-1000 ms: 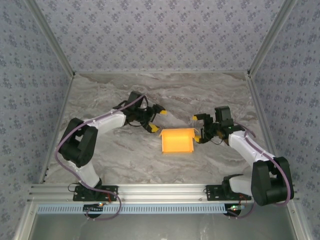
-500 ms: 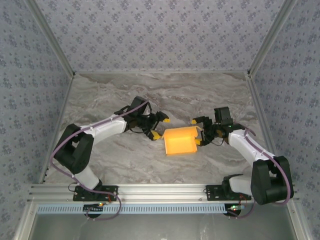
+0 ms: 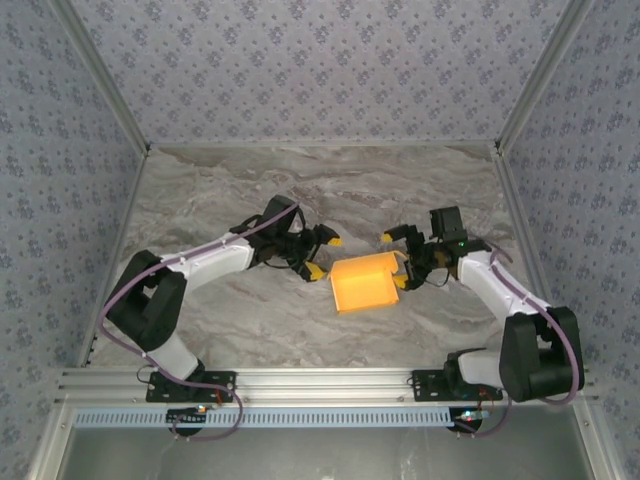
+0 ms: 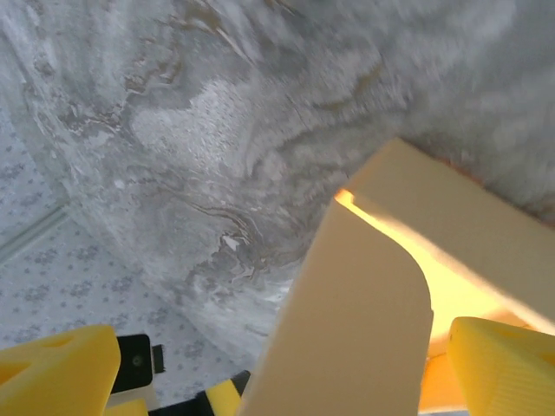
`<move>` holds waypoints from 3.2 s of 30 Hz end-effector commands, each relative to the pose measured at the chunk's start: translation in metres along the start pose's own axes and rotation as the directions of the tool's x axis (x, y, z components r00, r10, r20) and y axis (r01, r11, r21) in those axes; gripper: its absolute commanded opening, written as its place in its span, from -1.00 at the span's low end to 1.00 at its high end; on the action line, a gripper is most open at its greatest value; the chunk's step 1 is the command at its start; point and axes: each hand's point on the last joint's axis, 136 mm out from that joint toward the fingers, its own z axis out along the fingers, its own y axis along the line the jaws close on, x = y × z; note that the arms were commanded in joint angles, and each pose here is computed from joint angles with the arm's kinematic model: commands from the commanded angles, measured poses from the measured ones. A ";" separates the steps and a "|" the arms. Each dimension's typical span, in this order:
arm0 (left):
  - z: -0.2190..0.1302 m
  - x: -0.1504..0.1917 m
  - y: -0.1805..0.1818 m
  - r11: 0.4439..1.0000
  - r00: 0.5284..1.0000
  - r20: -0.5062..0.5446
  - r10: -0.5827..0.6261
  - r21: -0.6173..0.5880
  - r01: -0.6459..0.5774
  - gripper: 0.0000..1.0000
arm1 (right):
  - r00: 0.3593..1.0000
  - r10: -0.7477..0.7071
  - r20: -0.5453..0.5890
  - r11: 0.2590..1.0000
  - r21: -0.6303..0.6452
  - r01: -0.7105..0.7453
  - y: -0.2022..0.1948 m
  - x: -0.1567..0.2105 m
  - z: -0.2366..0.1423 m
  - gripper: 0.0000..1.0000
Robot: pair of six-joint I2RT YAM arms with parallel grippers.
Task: Fold the paper box
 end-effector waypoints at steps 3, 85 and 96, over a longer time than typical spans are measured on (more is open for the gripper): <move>-0.007 -0.010 0.016 0.992 0.992 0.060 -0.112 -0.054 0.116 0.61 | 0.945 -0.317 -0.080 0.939 0.115 0.325 0.003 -0.005 -0.018 1.00; -0.056 -0.079 -0.002 0.996 0.983 0.174 -0.051 0.075 0.038 0.26 | 0.907 -0.283 -0.311 0.953 0.015 0.303 0.078 0.045 0.082 0.50; -0.043 -0.069 -0.005 0.996 0.988 0.141 -0.064 0.078 0.053 0.25 | 0.907 -0.274 -0.321 0.955 0.025 0.297 0.077 0.053 0.088 0.42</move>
